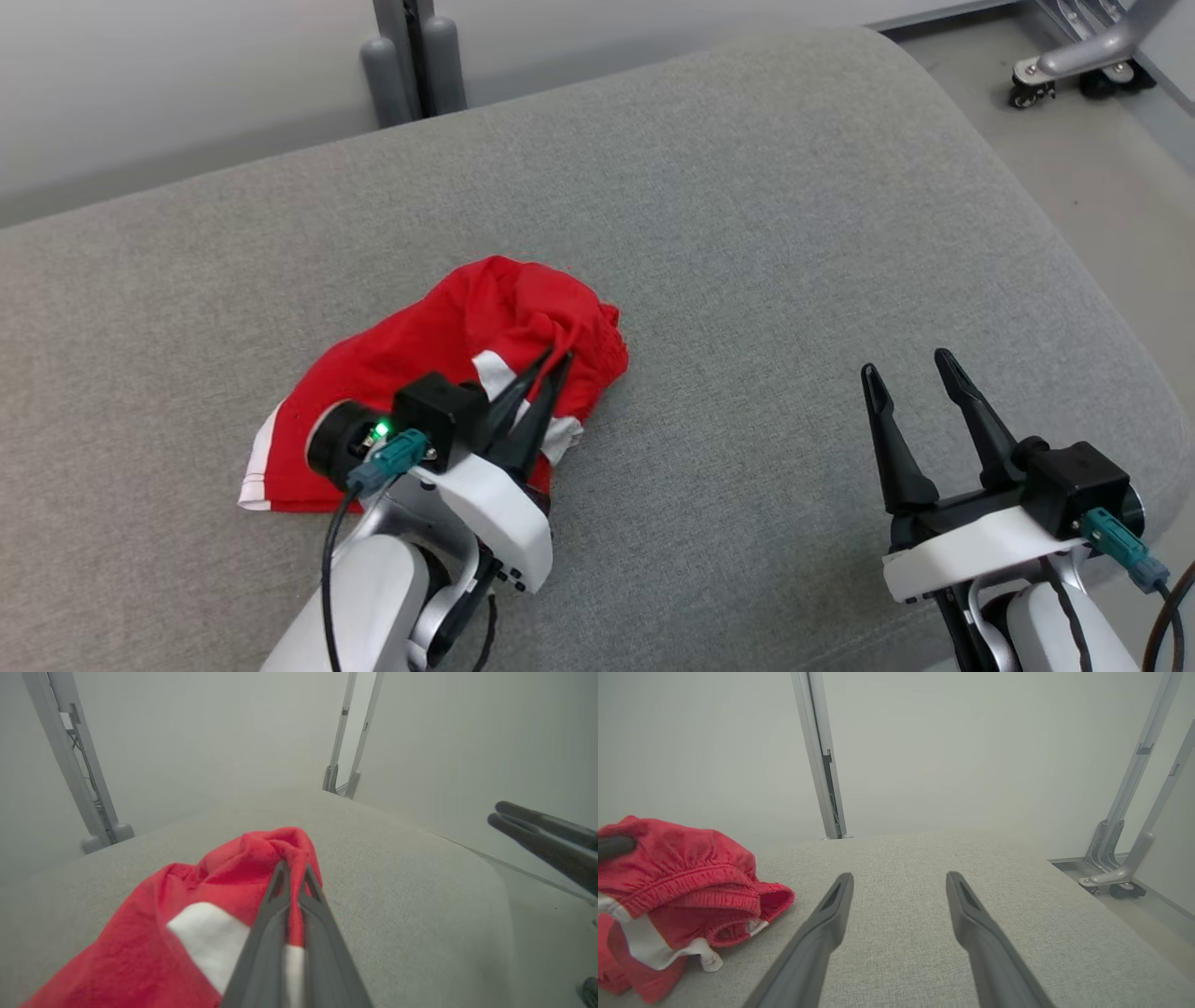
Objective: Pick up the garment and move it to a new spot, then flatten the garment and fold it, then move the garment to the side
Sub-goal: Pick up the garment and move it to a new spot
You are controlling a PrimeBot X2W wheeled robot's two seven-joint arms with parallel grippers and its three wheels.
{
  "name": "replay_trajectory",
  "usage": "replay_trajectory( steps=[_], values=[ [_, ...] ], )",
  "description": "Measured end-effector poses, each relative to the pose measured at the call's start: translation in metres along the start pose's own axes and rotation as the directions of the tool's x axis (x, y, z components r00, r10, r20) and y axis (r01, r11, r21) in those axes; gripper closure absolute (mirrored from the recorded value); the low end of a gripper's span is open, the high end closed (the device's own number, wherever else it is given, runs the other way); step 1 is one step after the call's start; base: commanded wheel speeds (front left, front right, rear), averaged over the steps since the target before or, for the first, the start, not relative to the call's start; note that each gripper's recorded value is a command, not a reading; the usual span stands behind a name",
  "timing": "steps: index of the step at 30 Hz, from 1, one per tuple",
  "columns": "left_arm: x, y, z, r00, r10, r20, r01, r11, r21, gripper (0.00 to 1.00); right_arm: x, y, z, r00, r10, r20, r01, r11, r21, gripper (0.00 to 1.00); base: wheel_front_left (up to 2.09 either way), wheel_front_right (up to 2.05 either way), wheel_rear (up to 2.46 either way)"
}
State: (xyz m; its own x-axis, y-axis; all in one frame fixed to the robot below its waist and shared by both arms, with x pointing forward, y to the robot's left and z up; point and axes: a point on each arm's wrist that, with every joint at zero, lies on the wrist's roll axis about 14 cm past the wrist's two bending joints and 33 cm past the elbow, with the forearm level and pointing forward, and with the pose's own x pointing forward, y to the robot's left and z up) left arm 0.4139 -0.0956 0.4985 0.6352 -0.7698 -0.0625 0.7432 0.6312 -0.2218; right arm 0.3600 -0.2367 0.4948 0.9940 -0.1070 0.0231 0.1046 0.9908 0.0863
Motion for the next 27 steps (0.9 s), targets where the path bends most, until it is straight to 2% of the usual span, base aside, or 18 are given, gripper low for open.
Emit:
replay_trajectory(
  steps=[1,2,4,10,16,20,23,27],
  values=[
    [0.003,-0.003,-0.013,0.999,-0.017,-0.034,0.016,1.000,-0.023,1.00,0.001,-0.002,-0.003,1.000,-0.006,-0.008,0.006,1.000,-0.001,0.00,0.00,0.00,0.00],
    [0.005,-0.006,-0.025,0.997,-0.030,-0.066,0.027,0.999,-0.046,0.82,0.003,-0.003,-0.004,1.000,-0.011,-0.013,0.011,1.000,-0.001,0.00,0.00,0.00,0.00],
    [0.007,-0.009,-0.045,0.993,-0.046,-0.108,0.038,0.996,-0.078,0.00,0.005,-0.005,-0.009,0.999,-0.018,-0.026,0.018,1.000,-0.003,0.00,0.00,0.00,0.00],
    [0.007,-0.011,-0.059,0.993,-0.048,-0.107,0.035,0.992,-0.122,0.00,0.015,-0.001,-0.014,0.999,-0.009,-0.037,0.009,1.000,0.007,0.00,0.00,0.00,0.00],
    [-0.005,0.015,-0.035,0.998,0.059,-0.002,-0.058,0.989,-0.139,0.00,0.024,0.014,-0.010,0.999,0.034,-0.014,-0.033,0.999,0.024,0.00,0.00,0.00,0.00],
    [-0.023,0.042,-0.020,0.987,0.153,0.046,-0.147,0.983,-0.114,0.00,0.030,0.027,-0.009,0.998,0.070,-0.005,-0.070,0.997,0.034,0.00,0.00,0.00,0.00],
    [-0.043,0.068,-0.008,0.963,0.255,0.089,-0.245,0.964,-0.108,0.00,0.034,0.036,-0.007,0.995,0.098,0.004,-0.098,0.995,0.035,0.00,0.00,0.00,0.00],
    [-0.076,0.105,0.007,0.906,0.399,0.141,-0.386,0.916,-0.111,0.00,0.038,0.051,-0.005,0.990,0.138,0.014,-0.139,0.990,0.039,0.00,0.00,0.00,0.00]
  ],
)
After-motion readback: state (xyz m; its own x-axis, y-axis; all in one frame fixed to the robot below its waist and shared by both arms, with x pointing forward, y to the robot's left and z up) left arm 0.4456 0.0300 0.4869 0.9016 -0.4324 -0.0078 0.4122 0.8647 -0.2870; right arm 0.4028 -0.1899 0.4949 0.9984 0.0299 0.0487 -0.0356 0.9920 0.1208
